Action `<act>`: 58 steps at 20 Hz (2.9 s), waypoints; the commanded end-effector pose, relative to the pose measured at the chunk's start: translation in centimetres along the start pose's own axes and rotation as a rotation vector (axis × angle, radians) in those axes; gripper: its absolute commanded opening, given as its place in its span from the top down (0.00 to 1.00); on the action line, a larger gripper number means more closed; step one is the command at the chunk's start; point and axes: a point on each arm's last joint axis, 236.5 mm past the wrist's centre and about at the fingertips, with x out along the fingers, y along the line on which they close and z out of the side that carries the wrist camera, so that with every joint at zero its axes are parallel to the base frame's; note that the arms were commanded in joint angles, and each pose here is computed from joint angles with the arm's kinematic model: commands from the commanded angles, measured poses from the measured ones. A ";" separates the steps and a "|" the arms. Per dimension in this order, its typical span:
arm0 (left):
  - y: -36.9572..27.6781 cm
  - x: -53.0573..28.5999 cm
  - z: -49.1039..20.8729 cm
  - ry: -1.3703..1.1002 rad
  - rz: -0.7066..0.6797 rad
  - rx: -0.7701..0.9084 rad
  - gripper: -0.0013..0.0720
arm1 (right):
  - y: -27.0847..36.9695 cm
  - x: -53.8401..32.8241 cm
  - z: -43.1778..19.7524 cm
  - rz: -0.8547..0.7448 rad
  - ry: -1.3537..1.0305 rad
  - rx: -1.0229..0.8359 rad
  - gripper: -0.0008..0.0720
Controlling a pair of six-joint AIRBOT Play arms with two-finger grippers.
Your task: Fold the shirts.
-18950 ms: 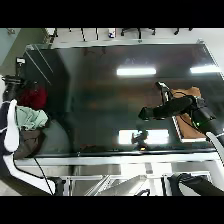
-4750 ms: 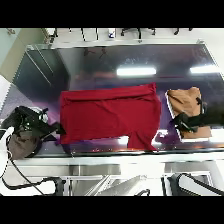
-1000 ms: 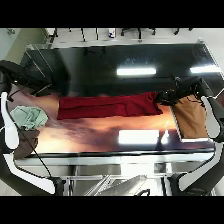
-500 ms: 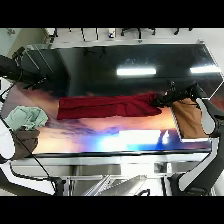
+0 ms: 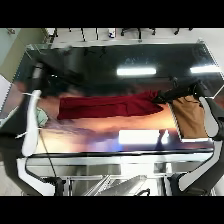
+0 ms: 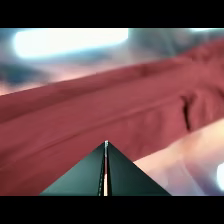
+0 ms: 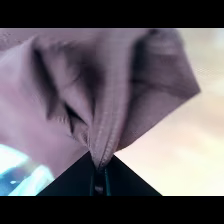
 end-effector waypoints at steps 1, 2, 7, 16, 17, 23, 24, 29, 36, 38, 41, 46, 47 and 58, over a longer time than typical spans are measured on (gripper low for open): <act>-6.0 9.7 -2.6 0.079 -0.043 0.106 0.96 | 4.9 -4.1 -0.8 0.035 -0.008 -0.081 0.95; -7.4 12.4 -3.5 0.091 -0.052 0.127 0.96 | 6.3 -5.6 -1.0 0.033 -0.020 -0.115 0.95; -11.0 21.2 -8.9 0.184 -0.068 0.148 0.96 | 12.5 -12.0 -1.0 0.011 -0.110 -0.279 0.95; -15.1 17.9 -7.2 0.205 -0.212 0.107 0.96 | 14.4 -13.7 -1.6 0.013 -0.105 -0.295 0.95; -15.7 15.7 -5.8 0.185 -0.238 0.109 0.96 | 14.4 -13.7 -1.8 0.016 -0.100 -0.282 0.95; -8.7 -7.2 3.7 -0.212 -0.184 0.036 0.96 | 18.7 -12.5 -1.7 0.136 -0.109 -0.273 0.95; -7.1 -11.7 4.1 -0.288 -0.159 0.018 0.96 | 20.2 -11.2 -1.7 0.142 -0.105 -0.283 0.95; -1.6 -29.1 1.7 -0.607 -0.002 -0.035 0.96 | 32.4 1.9 -2.0 0.218 -0.155 -0.365 0.95; 0.0 -32.6 -4.8 -0.689 0.106 -0.042 0.96 | 41.4 24.5 -7.2 0.244 -0.419 -0.355 0.19; 0.1 -31.4 -6.4 -0.664 0.108 -0.043 0.96 | 39.3 22.9 -6.0 0.220 -0.342 -0.346 0.19; 0.5 -30.4 -7.6 -0.665 0.112 -0.056 0.96 | 34.6 15.3 -1.6 0.180 -0.262 -0.313 0.19; 0.1 -30.1 -7.8 -0.660 0.103 -0.051 0.96 | 22.5 5.0 1.7 0.077 -0.125 -0.162 0.08; -0.1 -30.0 -7.8 -0.657 0.099 -0.046 0.96 | 19.5 4.7 1.1 0.040 -0.077 -0.118 0.02; -0.1 -30.0 -7.8 -0.656 0.099 -0.046 0.96 | 13.3 16.9 -3.4 0.039 0.099 0.082 0.02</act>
